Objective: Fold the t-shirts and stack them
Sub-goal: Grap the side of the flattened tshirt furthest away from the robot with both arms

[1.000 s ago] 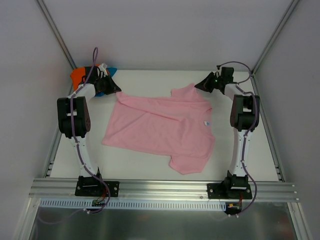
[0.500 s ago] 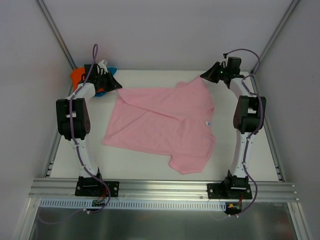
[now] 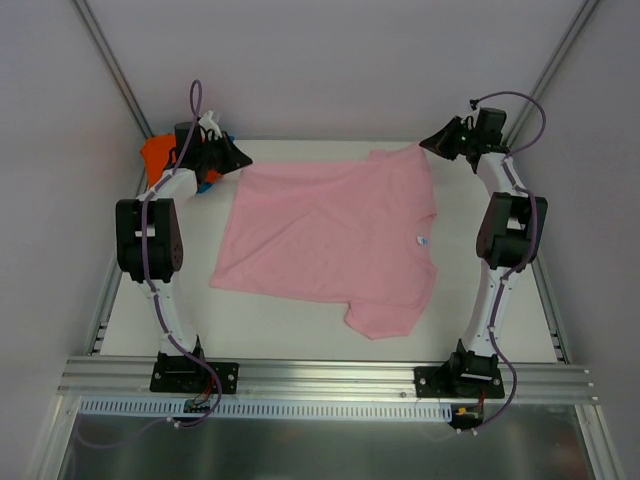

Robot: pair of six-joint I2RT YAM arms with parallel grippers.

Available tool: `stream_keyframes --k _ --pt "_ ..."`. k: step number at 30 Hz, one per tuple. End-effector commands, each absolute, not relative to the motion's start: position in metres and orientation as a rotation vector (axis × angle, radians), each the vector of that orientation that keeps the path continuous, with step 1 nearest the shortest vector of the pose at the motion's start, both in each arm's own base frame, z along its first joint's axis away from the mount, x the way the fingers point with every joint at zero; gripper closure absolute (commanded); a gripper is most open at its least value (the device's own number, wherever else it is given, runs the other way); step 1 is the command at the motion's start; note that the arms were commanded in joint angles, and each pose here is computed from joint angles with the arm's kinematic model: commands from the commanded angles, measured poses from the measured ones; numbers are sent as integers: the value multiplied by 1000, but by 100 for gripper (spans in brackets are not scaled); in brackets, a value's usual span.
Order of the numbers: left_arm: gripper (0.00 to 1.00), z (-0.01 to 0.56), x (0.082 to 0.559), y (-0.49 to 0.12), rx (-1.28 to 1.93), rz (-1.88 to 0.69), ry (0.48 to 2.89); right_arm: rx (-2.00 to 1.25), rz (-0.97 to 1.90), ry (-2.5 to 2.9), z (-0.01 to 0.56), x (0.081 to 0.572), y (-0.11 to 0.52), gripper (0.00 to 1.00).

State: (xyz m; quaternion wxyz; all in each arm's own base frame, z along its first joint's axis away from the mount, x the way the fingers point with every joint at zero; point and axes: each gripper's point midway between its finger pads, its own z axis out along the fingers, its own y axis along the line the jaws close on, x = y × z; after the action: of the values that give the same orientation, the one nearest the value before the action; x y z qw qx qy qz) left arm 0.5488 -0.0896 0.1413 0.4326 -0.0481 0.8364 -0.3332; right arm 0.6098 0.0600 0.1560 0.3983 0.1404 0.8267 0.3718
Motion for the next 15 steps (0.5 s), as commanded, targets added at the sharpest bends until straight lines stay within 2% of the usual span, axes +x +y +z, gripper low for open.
stream_keyframes --k 1,9,15 --pt "100 167 558 -109 -26 -862 1971 231 916 1952 234 609 60 100" --pt "100 169 549 -112 6 -859 1964 192 938 1928 256 583 66 100" --pt "100 168 537 -112 6 -857 1974 187 924 1962 250 559 68 100"
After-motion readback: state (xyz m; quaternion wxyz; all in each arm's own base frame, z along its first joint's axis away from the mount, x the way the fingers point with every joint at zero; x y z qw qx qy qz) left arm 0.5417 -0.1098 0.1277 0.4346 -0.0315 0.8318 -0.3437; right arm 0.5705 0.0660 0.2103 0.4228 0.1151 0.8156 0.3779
